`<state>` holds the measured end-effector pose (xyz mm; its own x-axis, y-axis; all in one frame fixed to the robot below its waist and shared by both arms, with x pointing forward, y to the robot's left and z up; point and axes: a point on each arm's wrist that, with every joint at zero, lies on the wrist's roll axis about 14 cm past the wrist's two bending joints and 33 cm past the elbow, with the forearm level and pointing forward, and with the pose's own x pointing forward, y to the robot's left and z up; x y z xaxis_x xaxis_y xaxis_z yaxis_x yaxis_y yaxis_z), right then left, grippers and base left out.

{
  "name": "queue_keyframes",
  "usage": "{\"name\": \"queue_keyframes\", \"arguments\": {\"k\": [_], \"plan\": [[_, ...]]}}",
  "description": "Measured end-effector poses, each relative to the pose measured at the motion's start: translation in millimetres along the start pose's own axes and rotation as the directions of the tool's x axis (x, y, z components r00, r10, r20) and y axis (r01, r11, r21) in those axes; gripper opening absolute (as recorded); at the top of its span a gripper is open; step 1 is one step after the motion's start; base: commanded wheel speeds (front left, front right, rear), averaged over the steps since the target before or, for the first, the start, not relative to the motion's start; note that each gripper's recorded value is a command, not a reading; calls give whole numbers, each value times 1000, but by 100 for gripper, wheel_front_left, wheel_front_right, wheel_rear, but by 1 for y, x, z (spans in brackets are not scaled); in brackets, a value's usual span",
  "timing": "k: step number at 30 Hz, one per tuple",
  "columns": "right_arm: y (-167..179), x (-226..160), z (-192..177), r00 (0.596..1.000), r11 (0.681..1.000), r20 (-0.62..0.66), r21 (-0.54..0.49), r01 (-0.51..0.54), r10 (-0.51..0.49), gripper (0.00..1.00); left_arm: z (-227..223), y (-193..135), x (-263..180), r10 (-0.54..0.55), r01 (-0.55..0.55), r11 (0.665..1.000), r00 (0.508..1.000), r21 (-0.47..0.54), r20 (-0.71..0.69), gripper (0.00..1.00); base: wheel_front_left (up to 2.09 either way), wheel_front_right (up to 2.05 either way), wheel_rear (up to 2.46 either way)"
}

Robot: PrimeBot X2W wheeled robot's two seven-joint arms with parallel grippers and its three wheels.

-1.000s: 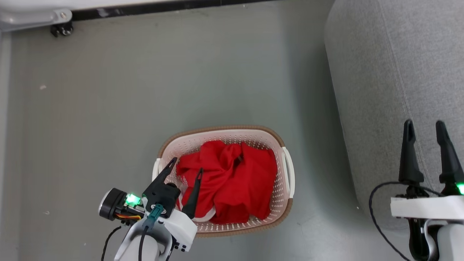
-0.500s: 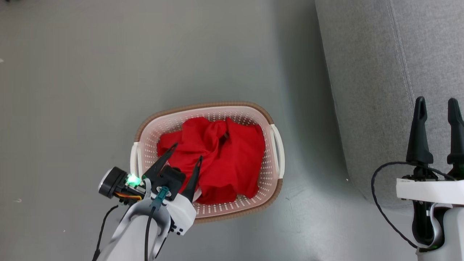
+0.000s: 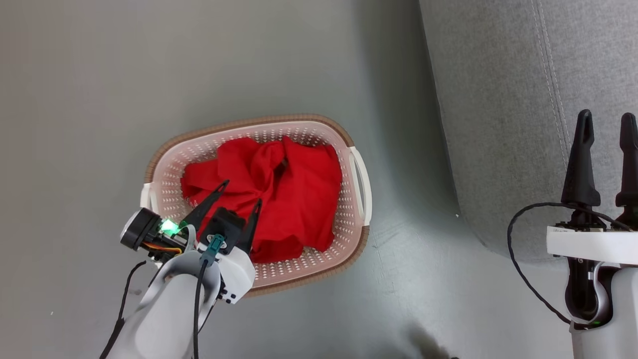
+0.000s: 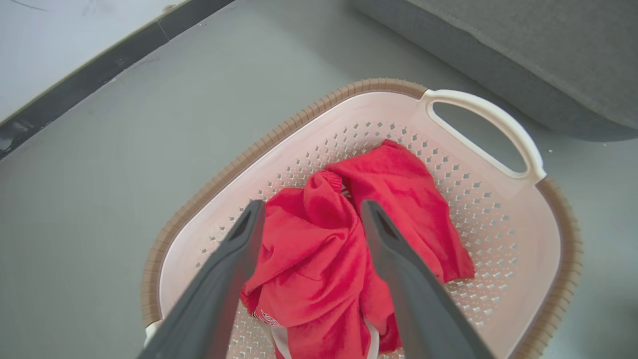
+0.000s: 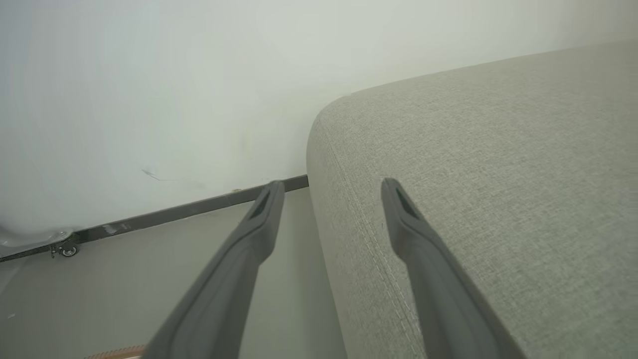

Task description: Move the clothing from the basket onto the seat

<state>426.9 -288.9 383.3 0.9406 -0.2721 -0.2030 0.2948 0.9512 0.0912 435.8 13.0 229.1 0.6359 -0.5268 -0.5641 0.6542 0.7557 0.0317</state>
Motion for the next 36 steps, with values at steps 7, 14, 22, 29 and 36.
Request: {"name": "queue_keyframes", "arguments": {"k": [7,14,22,29,36], "plan": [[-9,5,-4,1000,1000,-5,4,26,-26,100,-25,-10,12,-49,50,999,997,18,-64,100,0,0,0],[-14,6,-11,999,999,-27,-2,40,-41,100,-37,-11,28,-72,76,996,993,50,-91,100,0,0,0],[-17,11,-9,999,999,-20,5,50,-50,100,-60,-11,35,-88,99,993,985,67,-148,100,0,0,0],[-24,8,-16,997,998,-45,8,69,-68,100,-62,-18,48,-116,132,986,982,104,-147,100,0,0,0],[-27,13,-12,997,997,-34,7,76,-75,100,-71,-10,57,-95,126,977,979,174,-179,100,0,0,0]]}}
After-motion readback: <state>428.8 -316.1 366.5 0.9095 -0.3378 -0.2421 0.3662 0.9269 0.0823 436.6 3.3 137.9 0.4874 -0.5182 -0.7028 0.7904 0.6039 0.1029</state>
